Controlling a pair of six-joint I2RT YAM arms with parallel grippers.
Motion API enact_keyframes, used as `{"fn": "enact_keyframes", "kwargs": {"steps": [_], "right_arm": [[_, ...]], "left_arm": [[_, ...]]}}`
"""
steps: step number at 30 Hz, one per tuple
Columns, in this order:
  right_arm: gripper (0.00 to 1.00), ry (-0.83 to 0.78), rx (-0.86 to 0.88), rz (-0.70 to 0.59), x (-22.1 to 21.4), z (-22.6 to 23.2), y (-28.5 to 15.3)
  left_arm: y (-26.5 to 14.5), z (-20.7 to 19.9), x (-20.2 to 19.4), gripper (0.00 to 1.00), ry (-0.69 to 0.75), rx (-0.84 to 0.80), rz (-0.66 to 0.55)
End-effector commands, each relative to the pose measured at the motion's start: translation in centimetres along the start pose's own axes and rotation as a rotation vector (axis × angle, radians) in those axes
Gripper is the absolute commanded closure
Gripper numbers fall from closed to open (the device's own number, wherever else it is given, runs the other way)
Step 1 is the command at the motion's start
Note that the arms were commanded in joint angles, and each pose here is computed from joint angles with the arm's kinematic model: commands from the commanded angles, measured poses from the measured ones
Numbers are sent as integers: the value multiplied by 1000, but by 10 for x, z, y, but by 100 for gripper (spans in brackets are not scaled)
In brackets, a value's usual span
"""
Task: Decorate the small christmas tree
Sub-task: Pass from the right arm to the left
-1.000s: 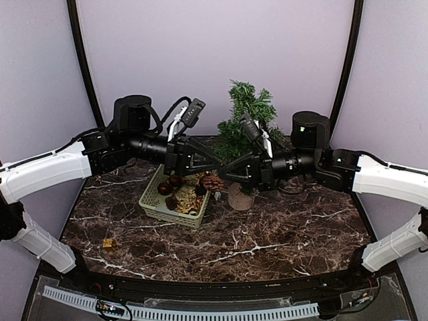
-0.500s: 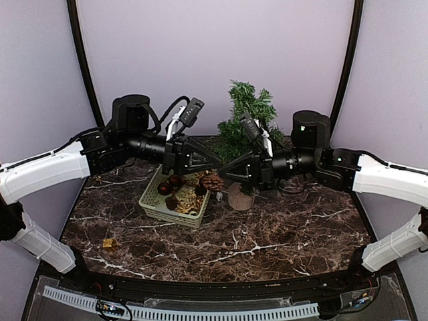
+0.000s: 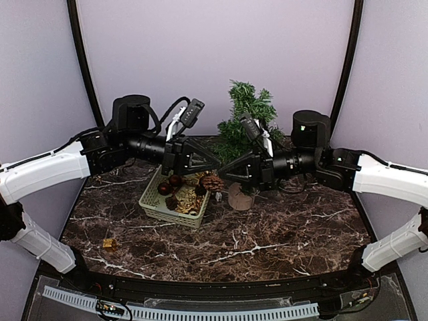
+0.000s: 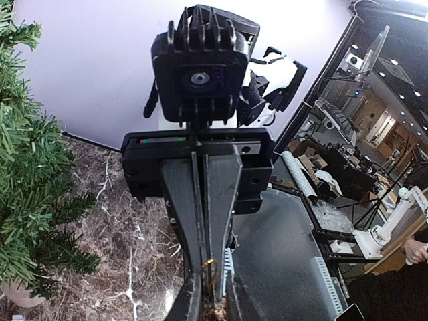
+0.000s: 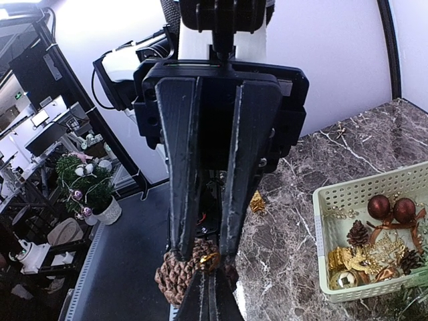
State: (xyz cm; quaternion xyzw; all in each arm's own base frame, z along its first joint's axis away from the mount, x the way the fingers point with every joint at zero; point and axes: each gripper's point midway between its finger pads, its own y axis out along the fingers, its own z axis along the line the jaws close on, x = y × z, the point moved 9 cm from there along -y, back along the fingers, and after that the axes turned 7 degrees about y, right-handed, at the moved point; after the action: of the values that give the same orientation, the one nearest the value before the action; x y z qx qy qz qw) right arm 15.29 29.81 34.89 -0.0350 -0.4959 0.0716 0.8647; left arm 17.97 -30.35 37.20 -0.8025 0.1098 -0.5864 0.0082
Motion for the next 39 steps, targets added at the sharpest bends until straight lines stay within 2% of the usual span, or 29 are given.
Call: {"fn": "enact_keyframes", "kwargs": {"steps": [1, 22, 39], "right_arm": [[100, -47, 42, -41, 15, 10, -1], [100, -41, 53, -32, 13, 9, 4], [100, -41, 79, -35, 13, 12, 5]], "left_arm": [[-3, -5, 4, 84, 29, -6, -9], [-3, -9, 7, 89, 41, -37, -8], [-2, -4, 3, 84, 23, -5, 12]]}}
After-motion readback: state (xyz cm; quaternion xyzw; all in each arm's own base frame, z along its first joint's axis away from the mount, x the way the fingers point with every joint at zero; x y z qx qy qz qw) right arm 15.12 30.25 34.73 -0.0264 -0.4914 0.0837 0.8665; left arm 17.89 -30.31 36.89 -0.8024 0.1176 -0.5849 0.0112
